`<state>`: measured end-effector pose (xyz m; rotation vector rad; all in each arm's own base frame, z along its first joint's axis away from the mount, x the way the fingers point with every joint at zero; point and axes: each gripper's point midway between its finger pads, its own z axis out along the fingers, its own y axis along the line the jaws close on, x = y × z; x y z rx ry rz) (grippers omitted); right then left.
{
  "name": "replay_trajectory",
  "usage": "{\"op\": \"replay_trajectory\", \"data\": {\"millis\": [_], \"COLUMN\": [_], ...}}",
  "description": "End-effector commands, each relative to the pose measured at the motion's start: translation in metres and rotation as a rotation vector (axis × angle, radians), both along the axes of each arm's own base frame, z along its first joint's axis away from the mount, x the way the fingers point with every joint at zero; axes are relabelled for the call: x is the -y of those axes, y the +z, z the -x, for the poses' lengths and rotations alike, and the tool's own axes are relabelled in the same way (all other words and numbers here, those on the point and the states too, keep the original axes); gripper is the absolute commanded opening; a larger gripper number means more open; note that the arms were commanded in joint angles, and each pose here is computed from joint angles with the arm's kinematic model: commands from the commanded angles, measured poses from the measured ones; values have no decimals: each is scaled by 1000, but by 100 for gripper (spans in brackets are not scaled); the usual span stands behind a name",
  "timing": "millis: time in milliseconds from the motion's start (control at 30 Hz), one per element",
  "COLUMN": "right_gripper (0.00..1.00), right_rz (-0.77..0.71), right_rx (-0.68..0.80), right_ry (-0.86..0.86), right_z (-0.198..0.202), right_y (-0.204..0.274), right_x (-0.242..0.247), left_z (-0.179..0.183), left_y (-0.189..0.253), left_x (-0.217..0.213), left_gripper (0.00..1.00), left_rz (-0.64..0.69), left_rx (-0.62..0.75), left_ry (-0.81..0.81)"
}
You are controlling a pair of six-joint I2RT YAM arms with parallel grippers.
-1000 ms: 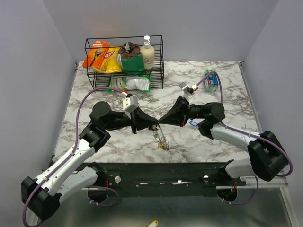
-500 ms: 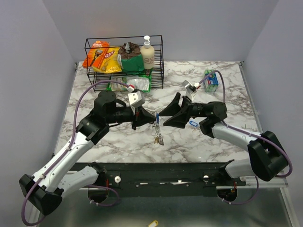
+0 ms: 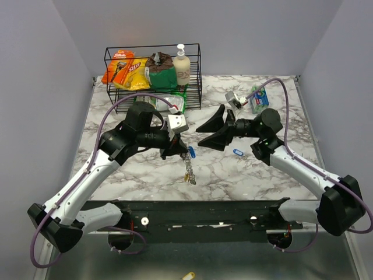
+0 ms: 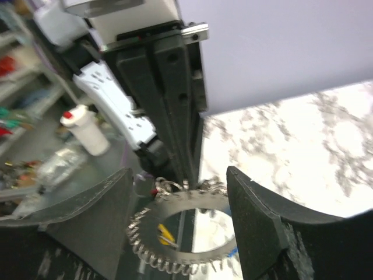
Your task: Put the keys on the keyring
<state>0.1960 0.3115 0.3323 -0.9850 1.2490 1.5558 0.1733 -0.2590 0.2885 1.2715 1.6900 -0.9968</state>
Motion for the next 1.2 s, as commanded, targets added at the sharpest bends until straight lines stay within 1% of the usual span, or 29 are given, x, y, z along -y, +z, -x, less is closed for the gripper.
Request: {"op": "replay_trajectory", "data": {"millis": [0,100,233,400,667,933,1000,1033,1067,1133,1167], "right_gripper": [68,65,62,62,62,62,59,56,51,45,38], "right_rz": [134,156,205,213,200,198,201,200,201,199,199], "right_rx": [42,44,42,46,38,28,28,29,29,35,35], "right_ry": [-101,-88,-59,-38,-54,-24,-15,-7,-2,11,14], "right_z": [-18,-17,-6,3,1,5,7,8,8,11,11], "right_y": [-22,-29,-42,-48,-52,-56,-57,-58,-59,-59,-59], "right_x": [3,2,-11,-21,-25,-30,-31,-31,-31,-31,-31], "left_z": [2,2,5,8,13,14,13,14,13,13,14], "left_y": [9,9,6,3,5,7,7,8,8,8,7], "left_x": [-3,-3,1,1,3,6,6,7,7,6,6], "left_gripper": [0,0,0,0,0,0,0,0,0,0,0], "left_rz": [-31,-40,-39,-41,-22,-8,-5,-4,-4,-6,-9], "left_rx": [39,27,5,-9,-13,-10,-5,-4,-4,-2,-7], "left_ry": [-21,-29,-57,-71,-94,-104,-104,-106,-106,-106,-104]}}
